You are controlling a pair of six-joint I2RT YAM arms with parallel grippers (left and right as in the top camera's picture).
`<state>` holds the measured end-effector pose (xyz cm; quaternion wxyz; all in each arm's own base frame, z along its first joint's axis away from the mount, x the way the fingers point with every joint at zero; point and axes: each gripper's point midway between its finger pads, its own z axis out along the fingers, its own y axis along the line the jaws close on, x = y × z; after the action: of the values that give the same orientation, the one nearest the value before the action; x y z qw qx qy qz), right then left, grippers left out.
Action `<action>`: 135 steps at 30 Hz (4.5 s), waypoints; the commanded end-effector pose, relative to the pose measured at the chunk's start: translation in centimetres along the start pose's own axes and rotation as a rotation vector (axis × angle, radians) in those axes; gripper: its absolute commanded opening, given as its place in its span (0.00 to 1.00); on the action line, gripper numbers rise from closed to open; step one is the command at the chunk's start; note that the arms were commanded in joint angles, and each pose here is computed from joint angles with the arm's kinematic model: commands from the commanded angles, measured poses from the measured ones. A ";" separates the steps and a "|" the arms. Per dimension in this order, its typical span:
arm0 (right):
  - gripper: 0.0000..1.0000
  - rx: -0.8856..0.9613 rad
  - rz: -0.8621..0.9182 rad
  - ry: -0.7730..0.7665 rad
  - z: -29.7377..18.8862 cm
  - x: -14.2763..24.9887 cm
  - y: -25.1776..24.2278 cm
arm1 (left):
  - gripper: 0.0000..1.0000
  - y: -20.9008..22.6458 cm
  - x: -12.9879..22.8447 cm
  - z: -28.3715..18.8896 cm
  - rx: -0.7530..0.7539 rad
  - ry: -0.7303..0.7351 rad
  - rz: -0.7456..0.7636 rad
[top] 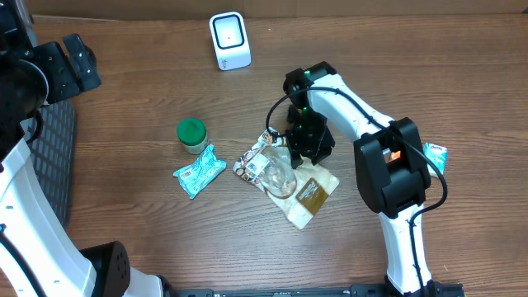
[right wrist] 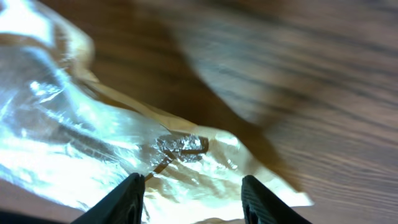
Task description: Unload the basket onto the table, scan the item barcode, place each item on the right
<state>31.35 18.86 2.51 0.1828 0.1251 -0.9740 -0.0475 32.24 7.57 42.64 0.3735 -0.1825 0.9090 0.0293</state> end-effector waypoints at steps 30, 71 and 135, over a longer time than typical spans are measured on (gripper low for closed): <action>0.56 -0.236 -0.320 -0.265 0.7 -6.2 3.8 | 0.99 0.3 -0.2 0.2 -0.012 -0.004 0.019; 0.52 -0.380 0.225 -0.387 -9.4 -6.8 -6.2 | 1.00 0.3 -0.2 0.2 -0.012 -0.004 0.019; 1.00 -0.264 0.229 -0.604 -17.6 -2.1 -10.1 | 0.05 -26.7 21.2 14.6 0.334 0.673 0.178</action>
<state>42.01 8.85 17.17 -0.0979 -0.0303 -0.9766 -0.1889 38.18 -21.23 22.51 0.1091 0.0112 0.9800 -0.1663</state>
